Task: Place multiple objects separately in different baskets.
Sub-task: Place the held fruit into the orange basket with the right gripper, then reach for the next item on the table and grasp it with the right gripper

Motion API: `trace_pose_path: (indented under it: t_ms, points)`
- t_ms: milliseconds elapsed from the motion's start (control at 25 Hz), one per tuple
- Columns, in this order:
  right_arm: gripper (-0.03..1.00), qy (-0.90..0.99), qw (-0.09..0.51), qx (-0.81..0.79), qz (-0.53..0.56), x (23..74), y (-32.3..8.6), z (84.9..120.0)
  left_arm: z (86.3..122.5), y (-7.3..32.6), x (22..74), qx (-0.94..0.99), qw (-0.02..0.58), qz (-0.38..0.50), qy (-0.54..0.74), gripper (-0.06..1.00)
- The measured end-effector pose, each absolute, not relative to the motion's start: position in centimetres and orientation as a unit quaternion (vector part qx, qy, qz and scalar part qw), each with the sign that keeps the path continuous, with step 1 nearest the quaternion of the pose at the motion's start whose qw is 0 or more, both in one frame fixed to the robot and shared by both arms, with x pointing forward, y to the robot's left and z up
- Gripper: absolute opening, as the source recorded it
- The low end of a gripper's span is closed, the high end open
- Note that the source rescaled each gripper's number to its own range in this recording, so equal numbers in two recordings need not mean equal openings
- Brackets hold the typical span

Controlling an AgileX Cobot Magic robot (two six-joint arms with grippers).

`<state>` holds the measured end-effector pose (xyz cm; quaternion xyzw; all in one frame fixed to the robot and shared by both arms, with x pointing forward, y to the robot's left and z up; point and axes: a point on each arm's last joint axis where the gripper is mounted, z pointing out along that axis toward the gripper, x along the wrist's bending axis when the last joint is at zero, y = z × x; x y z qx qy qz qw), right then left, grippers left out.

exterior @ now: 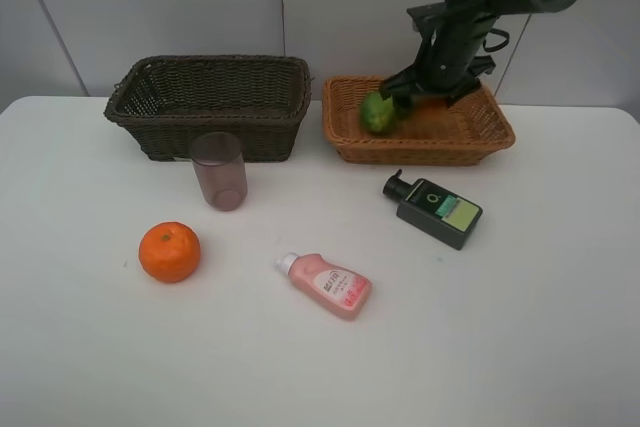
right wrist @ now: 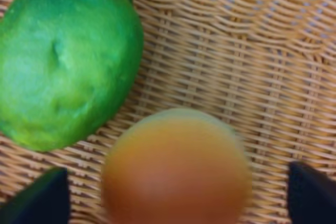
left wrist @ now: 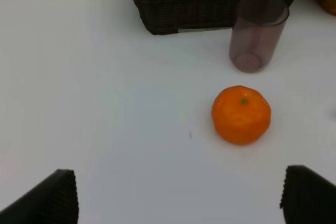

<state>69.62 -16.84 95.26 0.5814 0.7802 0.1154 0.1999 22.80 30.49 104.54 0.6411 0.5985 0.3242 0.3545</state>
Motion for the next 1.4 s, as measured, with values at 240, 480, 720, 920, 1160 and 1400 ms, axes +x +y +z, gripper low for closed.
trace_pose_path:
  t_ms: [240, 480, 720, 920, 1160, 1400]
  points:
    - [0.98, 0.781, 0.201, 0.581, 0.115, 69.6, -16.9, 95.3, 104.5, 30.5, 22.8, 0.641, 0.354, 0.324, 0.599, 1.0]
    - [1.0, 0.778, 0.185, 0.59, 0.114, 68.6, -16.7, 97.4, 104.5, 30.5, 22.8, 0.641, 0.354, 0.324, 0.599, 1.0]
    - [1.0, 0.801, 0.156, 0.571, 0.089, 66.0, -14.6, 99.9, 104.5, 30.5, 22.8, 0.641, 0.354, 0.324, 0.599, 1.0]
    - [1.0, 0.838, 0.134, 0.524, 0.071, 62.4, -11.0, 102.5, 104.5, 30.5, 22.8, 0.641, 0.354, 0.324, 0.599, 1.0]
    - [1.0, 0.877, 0.118, 0.46, 0.071, 57.9, -5.8, 104.2, 104.5, 30.5, 22.8, 0.641, 0.354, 0.324, 0.599, 1.0]
    - [1.0, 0.909, 0.112, 0.395, 0.073, 54.3, -1.6, 104.3, 104.5, 30.5, 22.8, 0.641, 0.354, 0.324, 0.599, 1.0]
